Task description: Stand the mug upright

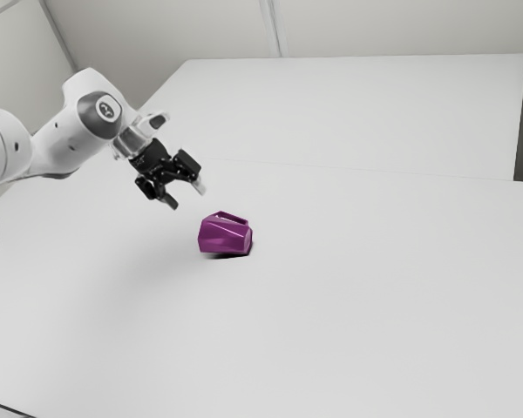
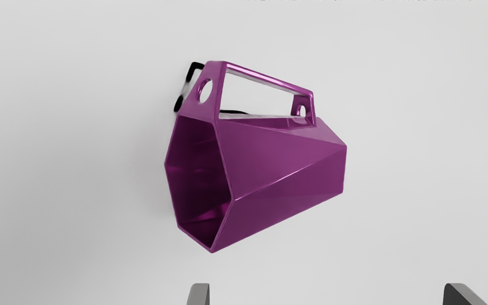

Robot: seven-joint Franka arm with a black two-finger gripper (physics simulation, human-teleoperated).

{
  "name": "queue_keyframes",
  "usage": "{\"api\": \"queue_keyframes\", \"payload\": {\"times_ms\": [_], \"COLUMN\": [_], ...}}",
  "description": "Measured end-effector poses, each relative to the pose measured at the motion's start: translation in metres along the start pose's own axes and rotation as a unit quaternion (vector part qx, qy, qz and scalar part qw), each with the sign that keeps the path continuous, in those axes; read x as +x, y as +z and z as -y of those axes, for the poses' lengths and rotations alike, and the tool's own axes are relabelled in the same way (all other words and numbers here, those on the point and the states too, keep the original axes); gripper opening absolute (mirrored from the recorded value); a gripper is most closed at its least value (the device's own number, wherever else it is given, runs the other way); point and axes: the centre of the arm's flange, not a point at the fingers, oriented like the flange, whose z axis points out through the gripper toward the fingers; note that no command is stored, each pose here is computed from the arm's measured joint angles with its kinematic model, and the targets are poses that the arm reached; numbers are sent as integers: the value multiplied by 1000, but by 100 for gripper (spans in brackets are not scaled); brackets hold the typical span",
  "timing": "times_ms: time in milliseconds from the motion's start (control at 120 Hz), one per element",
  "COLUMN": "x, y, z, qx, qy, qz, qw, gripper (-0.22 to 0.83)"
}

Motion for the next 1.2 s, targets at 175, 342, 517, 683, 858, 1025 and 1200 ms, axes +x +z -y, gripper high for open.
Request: {"api": "queue_keyframes", "payload": {"times_ms": [175,342,517,683,858,1025,1200], "x": [11,14,17,19,20,14,12], "y": [27,42,62,75,91,111,113], "z": [32,51,68,72,76,80,79], "qx": [-52,-80,-119,-153,-189,-235,-254], "qy": [22,50,71,88,92,83,86], "qz": [-2,-4,-8,-20,-28,-18,-14], "qw": [998,996,990,984,977,968,963], "gripper": [62,62,62,62,62,56,16]}}
